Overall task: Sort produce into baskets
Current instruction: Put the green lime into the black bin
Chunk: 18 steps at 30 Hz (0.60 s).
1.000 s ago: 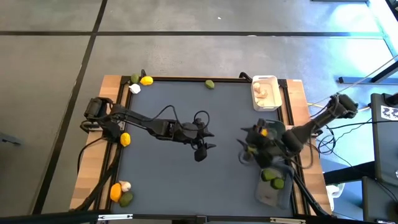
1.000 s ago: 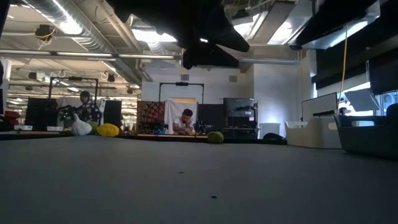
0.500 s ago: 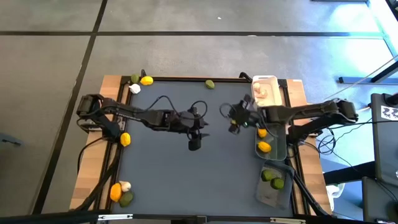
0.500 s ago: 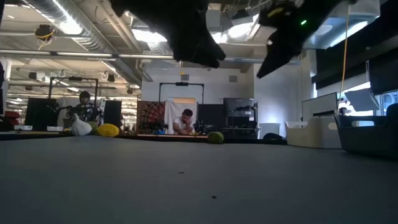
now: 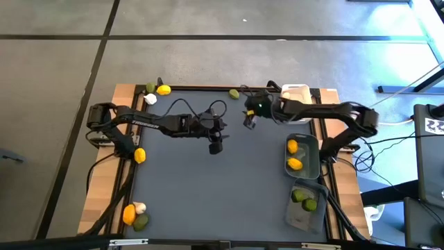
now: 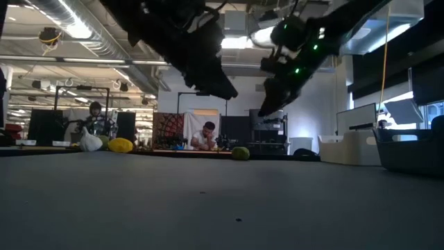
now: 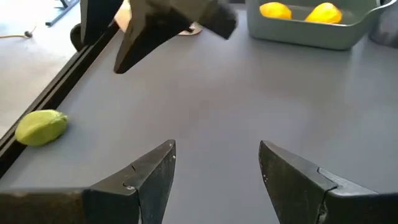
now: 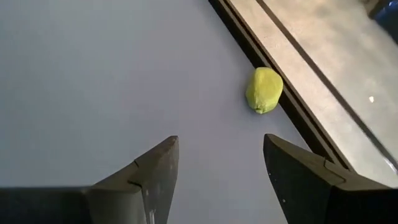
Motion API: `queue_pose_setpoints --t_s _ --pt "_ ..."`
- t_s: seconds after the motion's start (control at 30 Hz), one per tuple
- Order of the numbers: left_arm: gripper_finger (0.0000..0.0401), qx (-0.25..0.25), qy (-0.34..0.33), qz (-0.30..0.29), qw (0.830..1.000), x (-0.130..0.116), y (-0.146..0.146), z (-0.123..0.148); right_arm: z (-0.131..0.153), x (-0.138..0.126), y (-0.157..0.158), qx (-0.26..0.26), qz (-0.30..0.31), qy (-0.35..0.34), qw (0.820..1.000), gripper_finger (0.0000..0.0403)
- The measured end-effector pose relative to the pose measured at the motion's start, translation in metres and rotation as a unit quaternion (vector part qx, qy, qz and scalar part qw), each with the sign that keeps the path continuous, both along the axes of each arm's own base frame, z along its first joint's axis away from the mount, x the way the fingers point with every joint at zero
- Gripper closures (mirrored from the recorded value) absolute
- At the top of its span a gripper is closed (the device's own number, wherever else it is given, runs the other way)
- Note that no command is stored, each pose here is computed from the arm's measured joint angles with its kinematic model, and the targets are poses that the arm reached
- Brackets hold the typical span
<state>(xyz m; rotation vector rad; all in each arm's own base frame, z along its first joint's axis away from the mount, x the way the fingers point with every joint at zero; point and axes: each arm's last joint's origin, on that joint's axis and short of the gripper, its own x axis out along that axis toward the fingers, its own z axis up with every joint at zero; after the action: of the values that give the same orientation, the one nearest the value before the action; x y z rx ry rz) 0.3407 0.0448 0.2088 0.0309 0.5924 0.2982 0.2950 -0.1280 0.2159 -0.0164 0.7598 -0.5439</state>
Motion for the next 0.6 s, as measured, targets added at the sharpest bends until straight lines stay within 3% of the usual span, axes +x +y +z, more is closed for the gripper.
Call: queue_pose_setpoints --t_s 0.27,0.6 --pt "0.0174 0.004 -0.018 0.018 1.000 -0.009 0.012 -0.016 -0.028 0.007 -0.049 0.022 -0.023 -0.040 0.999 0.0171" --pt "0.0174 0.011 -0.018 0.031 0.999 -0.017 0.022 -0.025 -0.038 0.031 -0.113 0.063 -0.040 -0.039 0.996 0.0171"
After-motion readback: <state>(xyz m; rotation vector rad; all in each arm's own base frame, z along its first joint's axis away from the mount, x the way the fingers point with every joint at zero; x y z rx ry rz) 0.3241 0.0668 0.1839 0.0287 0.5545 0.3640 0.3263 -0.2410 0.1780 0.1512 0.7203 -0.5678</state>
